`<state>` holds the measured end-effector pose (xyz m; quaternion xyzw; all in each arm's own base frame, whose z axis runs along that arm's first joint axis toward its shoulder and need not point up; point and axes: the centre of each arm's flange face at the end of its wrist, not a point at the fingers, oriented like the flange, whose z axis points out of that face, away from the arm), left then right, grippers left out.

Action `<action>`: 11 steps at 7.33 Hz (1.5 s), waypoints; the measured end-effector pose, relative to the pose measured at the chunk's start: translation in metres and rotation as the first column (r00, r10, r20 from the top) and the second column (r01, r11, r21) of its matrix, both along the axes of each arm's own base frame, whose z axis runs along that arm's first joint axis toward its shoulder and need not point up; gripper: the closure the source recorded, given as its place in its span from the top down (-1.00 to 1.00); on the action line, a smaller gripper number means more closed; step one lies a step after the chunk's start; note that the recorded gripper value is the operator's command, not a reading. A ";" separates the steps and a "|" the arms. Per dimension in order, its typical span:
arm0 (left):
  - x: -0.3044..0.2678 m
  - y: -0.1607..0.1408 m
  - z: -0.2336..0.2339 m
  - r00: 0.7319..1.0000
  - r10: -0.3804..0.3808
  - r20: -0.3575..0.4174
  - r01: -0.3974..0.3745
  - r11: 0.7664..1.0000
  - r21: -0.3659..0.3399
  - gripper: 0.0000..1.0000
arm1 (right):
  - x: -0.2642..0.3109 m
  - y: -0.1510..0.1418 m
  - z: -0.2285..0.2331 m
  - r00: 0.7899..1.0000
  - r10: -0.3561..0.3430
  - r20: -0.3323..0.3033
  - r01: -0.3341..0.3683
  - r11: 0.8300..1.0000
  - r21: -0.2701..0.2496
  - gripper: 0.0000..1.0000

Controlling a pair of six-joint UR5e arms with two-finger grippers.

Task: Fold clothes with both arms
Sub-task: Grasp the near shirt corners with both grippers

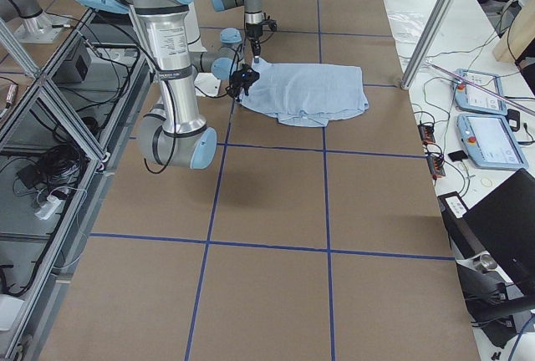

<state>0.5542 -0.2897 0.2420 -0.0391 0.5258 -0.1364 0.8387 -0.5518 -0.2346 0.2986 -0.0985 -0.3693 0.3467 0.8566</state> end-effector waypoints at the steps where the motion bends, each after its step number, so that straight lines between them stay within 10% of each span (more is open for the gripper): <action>1: 0.000 0.000 0.001 1.000 -0.001 0.001 0.001 1.000 0.000 -1.00 | 0.000 0.000 0.000 1.000 0.000 0.001 0.000 1.000 0.000 -1.00; 11: -0.056 0.023 -0.055 0.991 0.090 -0.095 -0.093 0.995 -0.028 -1.00 | 0.034 0.000 -0.053 0.996 -0.001 0.085 -0.001 1.000 0.026 -1.00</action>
